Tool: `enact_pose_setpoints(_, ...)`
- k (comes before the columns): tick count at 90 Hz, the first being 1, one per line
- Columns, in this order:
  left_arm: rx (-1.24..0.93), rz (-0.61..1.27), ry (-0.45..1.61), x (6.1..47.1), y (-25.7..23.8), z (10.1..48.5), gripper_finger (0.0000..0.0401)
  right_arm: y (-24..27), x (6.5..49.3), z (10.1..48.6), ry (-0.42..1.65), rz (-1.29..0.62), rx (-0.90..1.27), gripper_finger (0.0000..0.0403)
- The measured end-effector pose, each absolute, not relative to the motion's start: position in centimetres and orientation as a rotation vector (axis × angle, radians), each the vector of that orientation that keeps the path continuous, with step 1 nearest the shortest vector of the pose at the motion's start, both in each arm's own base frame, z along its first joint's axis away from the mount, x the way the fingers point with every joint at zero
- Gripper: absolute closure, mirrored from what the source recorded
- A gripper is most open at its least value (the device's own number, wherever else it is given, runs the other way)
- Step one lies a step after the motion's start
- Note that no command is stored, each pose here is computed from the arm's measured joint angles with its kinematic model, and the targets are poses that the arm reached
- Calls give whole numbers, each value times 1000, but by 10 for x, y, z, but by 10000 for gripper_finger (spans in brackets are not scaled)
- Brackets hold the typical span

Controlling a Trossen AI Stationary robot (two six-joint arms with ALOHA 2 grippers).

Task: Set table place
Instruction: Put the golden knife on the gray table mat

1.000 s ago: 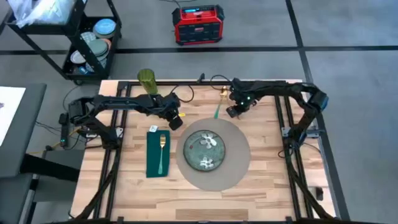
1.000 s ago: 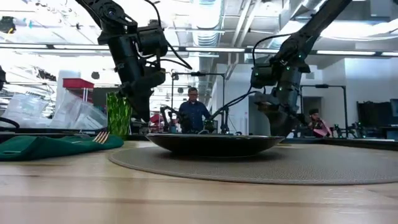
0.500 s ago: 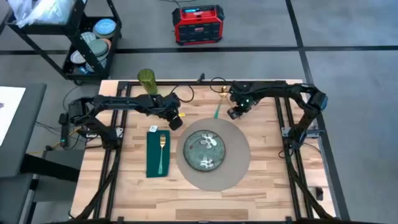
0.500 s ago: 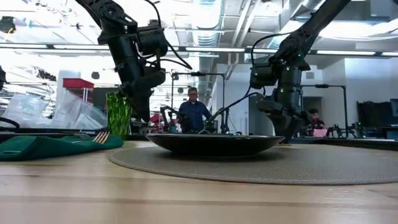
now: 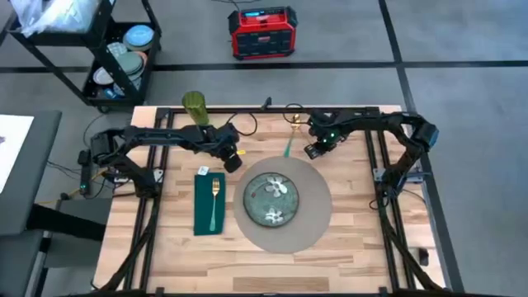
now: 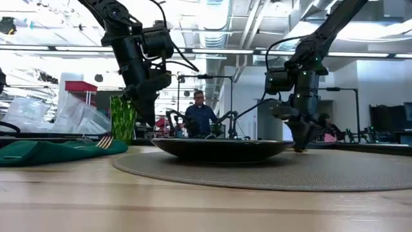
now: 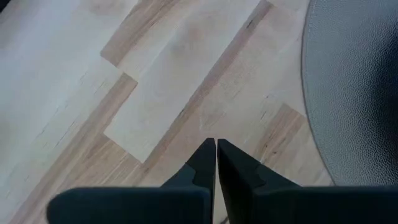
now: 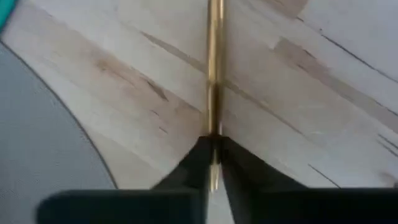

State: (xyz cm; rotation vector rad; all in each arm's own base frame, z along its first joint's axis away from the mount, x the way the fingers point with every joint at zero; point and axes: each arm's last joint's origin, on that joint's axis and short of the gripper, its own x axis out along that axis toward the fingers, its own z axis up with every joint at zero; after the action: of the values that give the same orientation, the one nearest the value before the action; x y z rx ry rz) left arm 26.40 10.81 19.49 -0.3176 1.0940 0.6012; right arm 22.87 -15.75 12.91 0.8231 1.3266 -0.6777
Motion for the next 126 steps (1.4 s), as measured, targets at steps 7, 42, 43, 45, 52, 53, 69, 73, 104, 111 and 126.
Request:
enact_pose_setpoints(7, -318, 601, 1095, 264, 108, 195, 401, -154, 230, 129, 1331, -673, 823, 400)
enact_pose_setpoints(42, -298, 588, 1104, 263, 108, 195, 401, -102, 228, 172, 1334, -595, 967, 402)
enact_pose_setpoints(43, -296, 587, 1104, 264, 108, 195, 401, -100, 228, 173, 1331, -594, 970, 402)
enact_pose_setpoints(45, -294, 586, 1102, 264, 108, 195, 401, -96, 229, 176, 1322, -587, 983, 402)
enact_pose_setpoints(52, -282, 578, 1102, 264, 108, 195, 401, -82, 233, 187, 1274, -566, 1019, 402)
enact_pose_setpoints(53, -281, 577, 1102, 264, 108, 195, 401, -80, 233, 188, 1271, -565, 1022, 402)
enact_pose_setpoints(69, -274, 573, 1103, 264, 108, 195, 401, -44, 242, 192, 1281, -583, 1074, 402)
enact_pose_setpoints(73, -264, 566, 1106, 264, 108, 195, 401, -34, 245, 192, 1285, -567, 1081, 402)
enact_pose_setpoints(104, -246, 556, 1102, 265, 109, 196, 401, -35, 248, 180, 1273, -722, 866, 390)
enact_pose_setpoints(111, -256, 563, 1098, 265, 109, 196, 401, -41, 245, 177, 1286, -708, 875, 369)
enact_pose_setpoints(126, -269, 571, 1096, 265, 109, 196, 401, -53, 240, 167, 1256, -730, 918, 315)
